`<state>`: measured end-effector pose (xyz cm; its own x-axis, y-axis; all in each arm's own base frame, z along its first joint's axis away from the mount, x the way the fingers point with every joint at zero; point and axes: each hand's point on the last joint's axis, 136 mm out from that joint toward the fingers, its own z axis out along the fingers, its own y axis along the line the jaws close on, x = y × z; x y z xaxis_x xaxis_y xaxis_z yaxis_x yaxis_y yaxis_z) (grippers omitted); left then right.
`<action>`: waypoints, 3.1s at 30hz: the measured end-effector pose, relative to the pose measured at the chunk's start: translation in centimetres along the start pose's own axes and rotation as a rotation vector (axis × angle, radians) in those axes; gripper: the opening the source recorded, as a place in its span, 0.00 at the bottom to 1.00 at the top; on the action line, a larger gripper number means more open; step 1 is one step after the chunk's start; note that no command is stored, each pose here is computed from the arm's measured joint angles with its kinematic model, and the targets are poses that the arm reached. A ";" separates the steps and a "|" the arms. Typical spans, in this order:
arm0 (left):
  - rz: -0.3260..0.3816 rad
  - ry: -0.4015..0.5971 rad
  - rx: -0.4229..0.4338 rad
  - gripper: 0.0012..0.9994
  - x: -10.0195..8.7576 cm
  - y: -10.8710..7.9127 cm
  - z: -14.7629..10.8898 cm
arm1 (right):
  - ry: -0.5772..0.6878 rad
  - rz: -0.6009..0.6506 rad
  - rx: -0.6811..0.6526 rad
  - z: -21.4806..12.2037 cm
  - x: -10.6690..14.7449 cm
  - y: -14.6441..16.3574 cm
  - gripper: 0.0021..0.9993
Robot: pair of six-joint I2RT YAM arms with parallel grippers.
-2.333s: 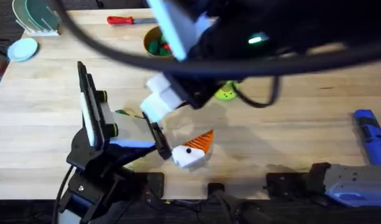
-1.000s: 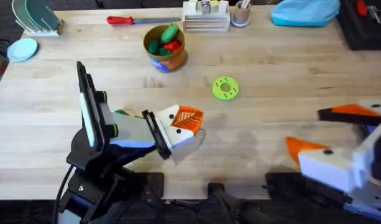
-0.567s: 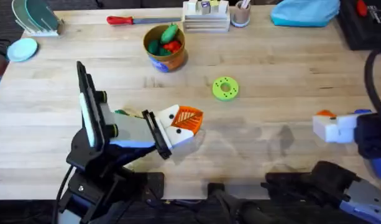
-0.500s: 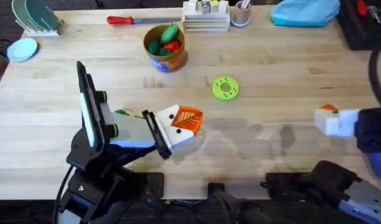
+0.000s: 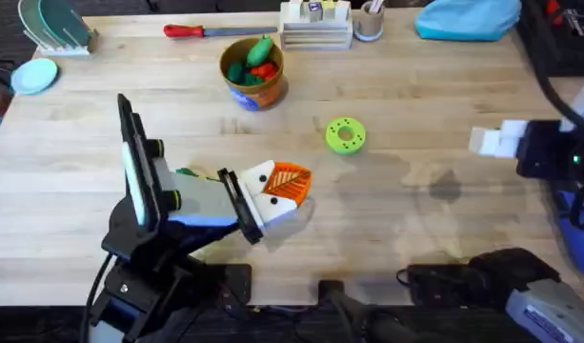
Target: Pick up the gripper from the table and insert it into the empty holder that is missing its gripper. Then pick up a screw, insert it into the mounting hole, and use the screwdriver to tighten it. Finally, clean up the table by picking up the vegetable and placing it into the bucket.
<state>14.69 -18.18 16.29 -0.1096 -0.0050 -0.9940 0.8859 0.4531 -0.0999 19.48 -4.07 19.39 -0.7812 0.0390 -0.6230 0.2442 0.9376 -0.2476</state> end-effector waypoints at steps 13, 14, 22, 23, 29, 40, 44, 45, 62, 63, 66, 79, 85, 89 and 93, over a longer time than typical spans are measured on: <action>0.000 0.000 0.000 0.01 0.0 0.0 0.0 | 0.377 0.024 -0.002 7.7 3.2 -4.0 0.99; 0.000 0.000 0.000 0.01 0.0 0.0 0.0 | 0.395 0.010 -0.005 8.1 3.5 -4.3 0.99; 0.000 0.000 0.000 0.01 0.0 0.0 0.0 | 0.393 -0.083 0.016 10.4 3.3 -7.6 0.99; 0.000 0.000 0.000 0.01 0.0 0.0 0.0 | 0.392 -0.096 0.021 10.4 3.3 -8.1 0.99; 0.000 0.000 0.000 0.01 0.0 0.0 0.0 | 0.436 -0.134 0.055 10.0 5.1 -11.7 0.99; 0.000 0.000 0.000 0.01 0.0 0.0 0.0 | 0.513 -0.034 0.087 8.4 9.7 -16.8 0.99; 0.000 0.000 0.000 0.01 0.0 0.0 0.0 | 0.522 -0.020 0.036 9.1 10.3 -16.5 0.99; 0.000 0.000 0.000 0.01 0.0 0.0 0.0 | 0.526 -0.020 0.019 9.5 10.4 -16.3 0.99; 0.000 0.000 0.000 0.01 0.0 0.0 0.0 | 0.623 0.017 -0.167 14.0 13.2 -14.1 0.99; 0.000 0.000 0.000 0.01 0.0 0.0 0.0 | 0.621 0.016 -0.164 14.2 13.2 -14.2 0.99; 0.000 0.000 0.000 0.01 0.0 0.0 0.0 | 0.617 0.016 -0.162 14.9 13.3 -14.4 0.99; 0.000 0.000 0.000 0.01 0.0 0.0 0.0 | 0.607 0.023 -0.183 15.2 13.2 -14.1 0.71; 0.000 0.000 0.000 0.01 0.0 0.0 0.0 | 0.603 0.027 -0.182 15.2 13.2 -14.1 0.43; 0.000 0.000 0.000 0.01 0.0 0.0 0.0 | 0.608 0.029 -0.174 15.2 13.2 -14.2 0.26; 0.000 0.000 0.000 0.01 0.0 0.0 0.0 | 0.612 0.057 -0.161 15.2 13.2 -14.3 0.11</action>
<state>14.70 -18.18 16.29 -0.1094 -0.0049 -0.9940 0.8857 0.4534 -0.0997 14.40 -22.22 3.37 -0.9681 0.2362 -0.0830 0.2429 0.9665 -0.0826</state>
